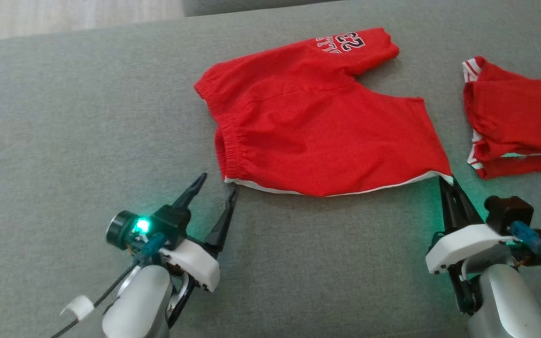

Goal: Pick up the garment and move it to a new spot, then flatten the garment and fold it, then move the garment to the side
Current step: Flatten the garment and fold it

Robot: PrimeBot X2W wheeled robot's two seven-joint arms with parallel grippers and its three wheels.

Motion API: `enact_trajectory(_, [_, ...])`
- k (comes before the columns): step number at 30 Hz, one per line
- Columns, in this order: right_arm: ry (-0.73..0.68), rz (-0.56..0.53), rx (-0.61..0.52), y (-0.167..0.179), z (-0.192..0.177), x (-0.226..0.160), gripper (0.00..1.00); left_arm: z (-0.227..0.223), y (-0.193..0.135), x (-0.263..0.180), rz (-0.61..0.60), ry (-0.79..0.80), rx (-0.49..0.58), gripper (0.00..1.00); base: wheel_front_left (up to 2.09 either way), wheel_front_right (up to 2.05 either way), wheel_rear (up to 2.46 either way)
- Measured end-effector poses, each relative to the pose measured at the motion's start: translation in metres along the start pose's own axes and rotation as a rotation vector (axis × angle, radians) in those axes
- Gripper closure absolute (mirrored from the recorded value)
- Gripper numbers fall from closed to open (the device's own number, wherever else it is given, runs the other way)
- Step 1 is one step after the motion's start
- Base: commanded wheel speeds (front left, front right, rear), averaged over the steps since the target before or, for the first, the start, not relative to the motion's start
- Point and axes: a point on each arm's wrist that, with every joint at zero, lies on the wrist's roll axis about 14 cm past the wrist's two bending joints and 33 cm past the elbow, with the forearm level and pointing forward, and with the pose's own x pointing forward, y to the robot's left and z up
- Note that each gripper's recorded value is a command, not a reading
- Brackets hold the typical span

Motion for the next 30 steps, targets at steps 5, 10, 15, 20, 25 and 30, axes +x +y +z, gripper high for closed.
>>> enact_trajectory(5, [0.008,-0.006,0.006,-0.003,-0.003,-0.001,1.0,-0.014,-0.015,0.011,-0.088,0.055,0.022,0.0,0.0,0.0,0.0])
enact_trajectory(10, [0.018,-0.006,0.011,-0.003,-0.006,-0.001,1.0,-0.018,-0.016,0.021,-0.128,0.083,0.038,0.0,0.0,0.0,0.0])
enact_trajectory(15, [0.023,-0.006,0.014,-0.003,-0.008,0.001,1.0,-0.019,-0.02,0.031,-0.157,0.094,0.047,0.45,0.0,0.0,0.0])
enact_trajectory(20, [0.011,-0.004,0.012,-0.003,-0.003,0.004,1.0,-0.013,-0.023,0.035,-0.182,0.075,0.05,1.0,0.0,0.0,0.0])
enact_trajectory(25, [-0.014,0.001,0.011,-0.001,0.005,0.003,1.0,-0.007,-0.014,0.03,-0.168,0.054,0.076,1.0,0.0,0.0,0.0])
enact_trajectory(30, [-0.08,0.014,-0.009,0.003,0.026,0.002,1.0,0.017,-0.011,0.025,-0.162,-0.014,0.104,1.0,0.0,0.0,0.0])
